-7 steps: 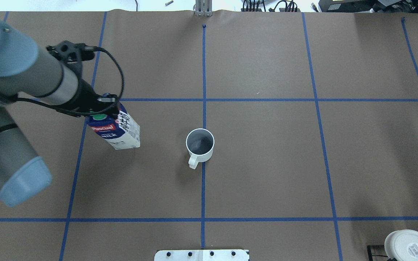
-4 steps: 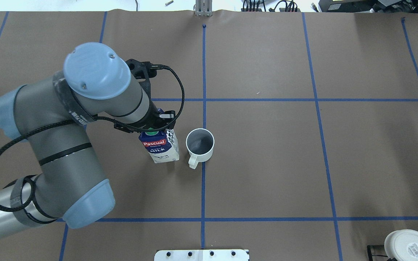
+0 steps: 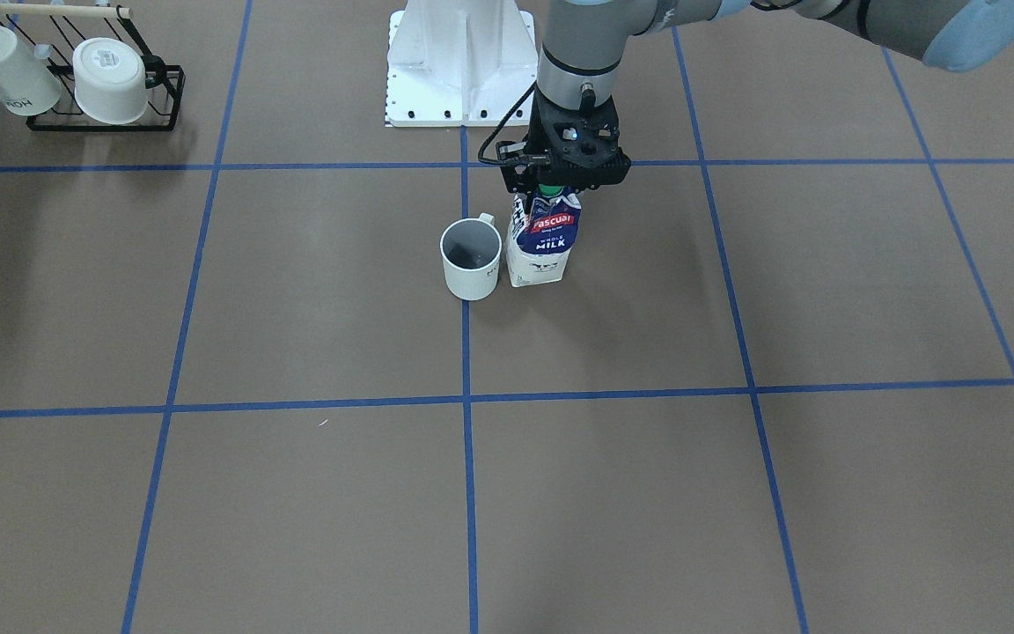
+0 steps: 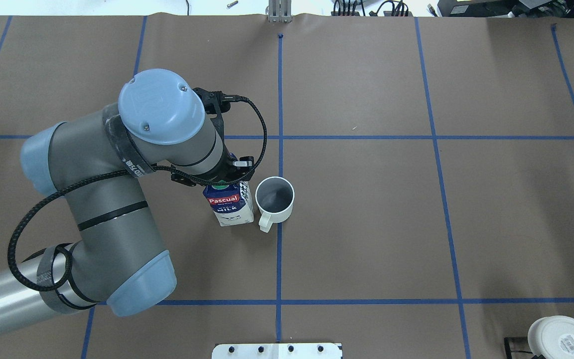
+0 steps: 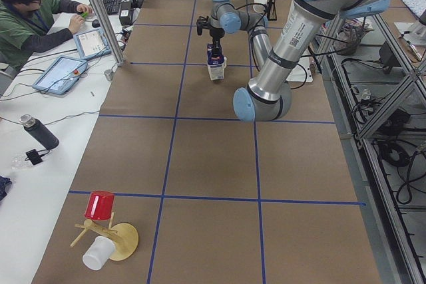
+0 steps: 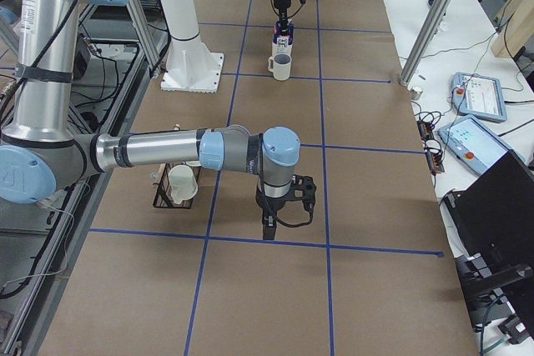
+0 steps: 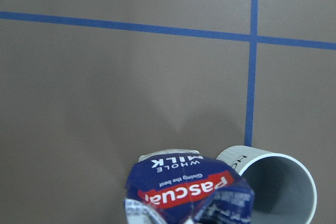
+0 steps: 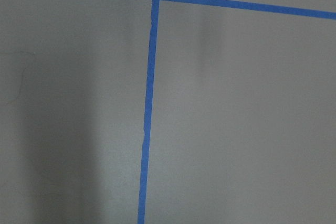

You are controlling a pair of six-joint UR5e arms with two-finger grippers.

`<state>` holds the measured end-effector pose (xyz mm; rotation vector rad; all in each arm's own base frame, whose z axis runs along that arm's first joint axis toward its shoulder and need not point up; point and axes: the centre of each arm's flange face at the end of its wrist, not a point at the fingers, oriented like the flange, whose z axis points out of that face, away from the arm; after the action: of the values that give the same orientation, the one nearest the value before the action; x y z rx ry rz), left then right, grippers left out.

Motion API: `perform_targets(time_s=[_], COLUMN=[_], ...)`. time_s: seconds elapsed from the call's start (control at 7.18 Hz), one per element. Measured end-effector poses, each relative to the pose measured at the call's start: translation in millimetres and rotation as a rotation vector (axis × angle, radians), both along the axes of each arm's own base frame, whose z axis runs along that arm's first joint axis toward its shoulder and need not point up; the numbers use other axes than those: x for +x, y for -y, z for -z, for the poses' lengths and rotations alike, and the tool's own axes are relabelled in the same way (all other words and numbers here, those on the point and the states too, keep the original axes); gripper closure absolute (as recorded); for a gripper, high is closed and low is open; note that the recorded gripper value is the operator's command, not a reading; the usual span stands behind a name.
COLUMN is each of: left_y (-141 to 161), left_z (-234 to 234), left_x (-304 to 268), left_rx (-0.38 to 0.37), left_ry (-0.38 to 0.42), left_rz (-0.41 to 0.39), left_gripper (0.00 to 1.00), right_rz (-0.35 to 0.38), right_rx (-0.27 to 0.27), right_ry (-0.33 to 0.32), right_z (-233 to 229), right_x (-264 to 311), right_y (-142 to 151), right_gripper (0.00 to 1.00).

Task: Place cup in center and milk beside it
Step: 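Lower the milk carton next to the mug and open the left gripper, then withdraw the left arm away from the milk carton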

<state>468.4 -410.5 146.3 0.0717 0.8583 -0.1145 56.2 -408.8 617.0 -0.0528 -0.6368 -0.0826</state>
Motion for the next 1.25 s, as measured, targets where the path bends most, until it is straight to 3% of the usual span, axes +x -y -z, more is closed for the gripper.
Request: perform_targets(time_s=[0.56,0.97,1.25], left_y=[-1,20,42], left_z=[9,9,-43], left_x=[-15,-62,-112], left_rx=[0.023,0.066,0.187], left_ry=[-0.024,-0.029,0.05], left_rz=[0.009,0.043,-0.079], left_gripper=[0.02,0.02,0.02], right_rz=[0.001,0.002,0.003], right_rx=[0.002,0.003,-0.001], right_ry=[0.0,0.0,-0.001], right_z=[1,1,-2], right_x=[0,0,0], right_y=[1,1,0], right_gripper=[0.0,0.0,0.0])
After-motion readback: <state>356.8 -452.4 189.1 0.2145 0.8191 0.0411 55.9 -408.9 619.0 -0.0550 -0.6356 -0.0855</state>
